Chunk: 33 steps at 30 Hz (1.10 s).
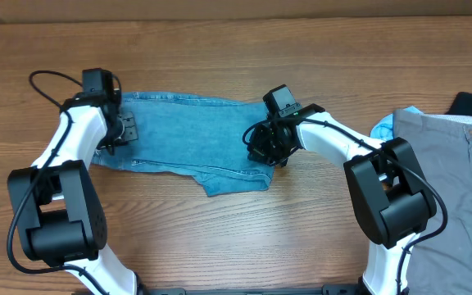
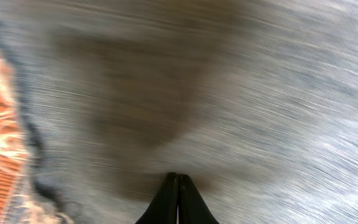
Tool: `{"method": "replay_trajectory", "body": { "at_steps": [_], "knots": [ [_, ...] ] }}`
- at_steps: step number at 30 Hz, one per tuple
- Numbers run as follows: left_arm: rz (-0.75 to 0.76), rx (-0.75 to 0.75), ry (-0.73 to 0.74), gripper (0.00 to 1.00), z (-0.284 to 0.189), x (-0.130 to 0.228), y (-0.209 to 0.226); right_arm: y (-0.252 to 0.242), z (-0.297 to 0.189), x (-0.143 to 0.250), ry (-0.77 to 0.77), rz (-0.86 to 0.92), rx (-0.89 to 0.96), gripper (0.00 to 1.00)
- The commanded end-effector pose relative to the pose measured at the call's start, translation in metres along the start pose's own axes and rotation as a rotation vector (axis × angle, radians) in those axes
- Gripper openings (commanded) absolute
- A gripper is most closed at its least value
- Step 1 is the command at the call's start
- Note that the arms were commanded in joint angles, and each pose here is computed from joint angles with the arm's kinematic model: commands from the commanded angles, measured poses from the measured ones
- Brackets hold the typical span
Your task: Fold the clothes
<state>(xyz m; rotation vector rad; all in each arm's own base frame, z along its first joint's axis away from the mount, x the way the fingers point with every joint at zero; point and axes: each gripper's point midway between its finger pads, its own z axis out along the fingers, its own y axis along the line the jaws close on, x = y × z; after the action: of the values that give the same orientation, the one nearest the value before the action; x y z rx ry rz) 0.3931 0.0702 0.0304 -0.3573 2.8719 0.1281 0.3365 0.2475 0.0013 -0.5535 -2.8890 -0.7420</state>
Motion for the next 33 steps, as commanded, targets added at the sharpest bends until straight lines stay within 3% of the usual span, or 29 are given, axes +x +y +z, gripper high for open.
{"method": "replay_trajectory", "body": {
  "at_steps": [1, 8, 12, 13, 14, 17, 18, 19, 21, 27, 33],
  "knots": [
    [-0.082, -0.048, -0.012, 0.04, 0.003, -0.002, 0.032, -0.044, 0.022, 0.011, 0.067, 0.160, 0.132, 0.04],
    [-0.146, -0.061, -0.011, 0.04, 0.005, -0.001, 0.058, -0.062, 0.011, 0.017, 0.098, 0.212, 0.193, 0.04],
    [-0.178, -0.044, -0.010, 0.13, 0.004, -0.002, 0.067, -0.067, 0.002, 0.013, 0.097, 0.211, 0.195, 0.04],
    [-0.187, -0.023, -0.012, 0.19, 0.003, -0.003, 0.067, -0.069, 0.000, 0.012, 0.092, 0.214, 0.198, 0.04],
    [-0.198, 0.044, -0.014, 0.34, -0.001, -0.007, 0.064, -0.072, -0.007, 0.005, 0.074, 0.194, 0.196, 0.04],
    [-0.133, 0.233, -0.027, 0.57, -0.011, -0.015, 0.043, -0.077, -0.021, -0.009, 0.044, 0.159, 0.178, 0.04],
    [-0.101, 0.320, -0.038, 0.74, -0.016, -0.016, 0.033, -0.080, -0.028, -0.016, 0.027, 0.145, 0.173, 0.04],
    [-0.088, 0.360, -0.041, 0.84, -0.018, -0.016, 0.029, -0.082, -0.033, -0.021, 0.018, 0.127, 0.173, 0.04],
    [-0.058, 0.421, -0.040, 0.98, -0.022, -0.014, 0.021, -0.088, -0.041, -0.029, 0.007, 0.110, 0.176, 0.04],
    [0.040, 0.648, -0.050, 1.00, -0.036, -0.004, -0.018, -0.098, -0.050, -0.040, 0.001, 0.055, 0.167, 0.04],
    [0.084, 0.663, 0.080, 0.96, -0.004, 0.030, -0.038, -0.098, -0.050, -0.041, -0.001, 0.052, 0.166, 0.04]
  ]
}}
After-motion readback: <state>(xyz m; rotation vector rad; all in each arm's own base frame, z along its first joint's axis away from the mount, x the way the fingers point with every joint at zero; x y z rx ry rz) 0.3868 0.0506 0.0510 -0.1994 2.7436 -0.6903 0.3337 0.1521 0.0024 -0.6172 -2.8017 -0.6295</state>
